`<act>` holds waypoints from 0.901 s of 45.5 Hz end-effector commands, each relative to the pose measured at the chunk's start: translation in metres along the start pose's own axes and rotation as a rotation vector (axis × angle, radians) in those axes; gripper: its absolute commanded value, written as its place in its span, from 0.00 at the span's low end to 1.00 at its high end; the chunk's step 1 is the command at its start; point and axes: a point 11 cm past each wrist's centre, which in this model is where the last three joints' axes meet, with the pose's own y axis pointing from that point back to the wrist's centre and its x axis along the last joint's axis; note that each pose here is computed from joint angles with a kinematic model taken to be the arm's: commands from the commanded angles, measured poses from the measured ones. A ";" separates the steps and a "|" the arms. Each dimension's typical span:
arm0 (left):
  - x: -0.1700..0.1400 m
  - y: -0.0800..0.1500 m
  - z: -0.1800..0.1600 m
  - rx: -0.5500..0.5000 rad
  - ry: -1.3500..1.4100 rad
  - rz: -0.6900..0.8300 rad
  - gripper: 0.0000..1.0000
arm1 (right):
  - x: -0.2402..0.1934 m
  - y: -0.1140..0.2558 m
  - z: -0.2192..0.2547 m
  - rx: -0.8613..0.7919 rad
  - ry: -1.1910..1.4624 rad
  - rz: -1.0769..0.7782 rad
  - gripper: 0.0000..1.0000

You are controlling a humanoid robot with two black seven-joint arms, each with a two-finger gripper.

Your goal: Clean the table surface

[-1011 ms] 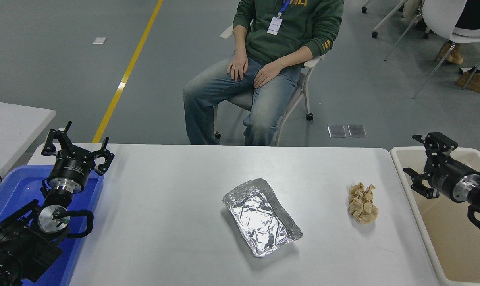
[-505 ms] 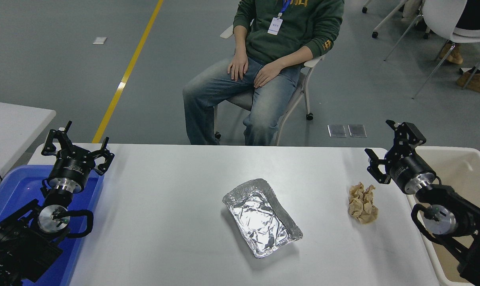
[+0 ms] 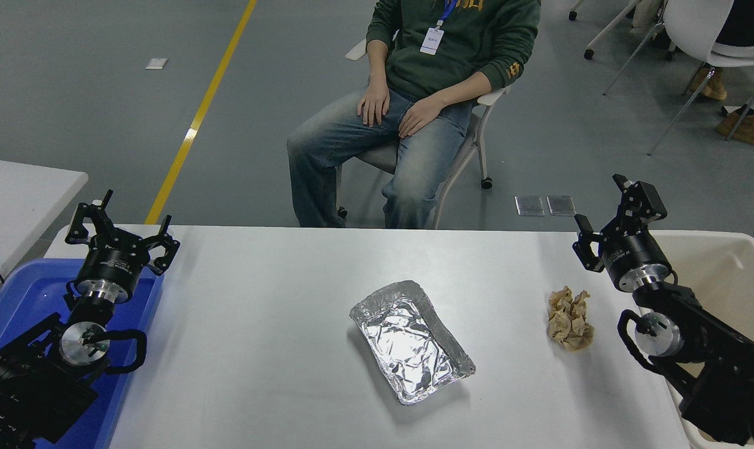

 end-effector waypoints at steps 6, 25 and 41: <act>0.000 0.000 0.000 0.000 0.001 -0.001 1.00 | -0.016 0.002 -0.001 0.038 0.144 -0.003 1.00; 0.000 0.000 0.000 0.000 0.001 -0.001 1.00 | -0.028 0.004 0.024 -0.013 0.074 0.004 1.00; 0.000 0.000 0.000 -0.001 0.001 0.001 1.00 | -0.033 0.011 0.039 -0.103 -0.073 0.011 1.00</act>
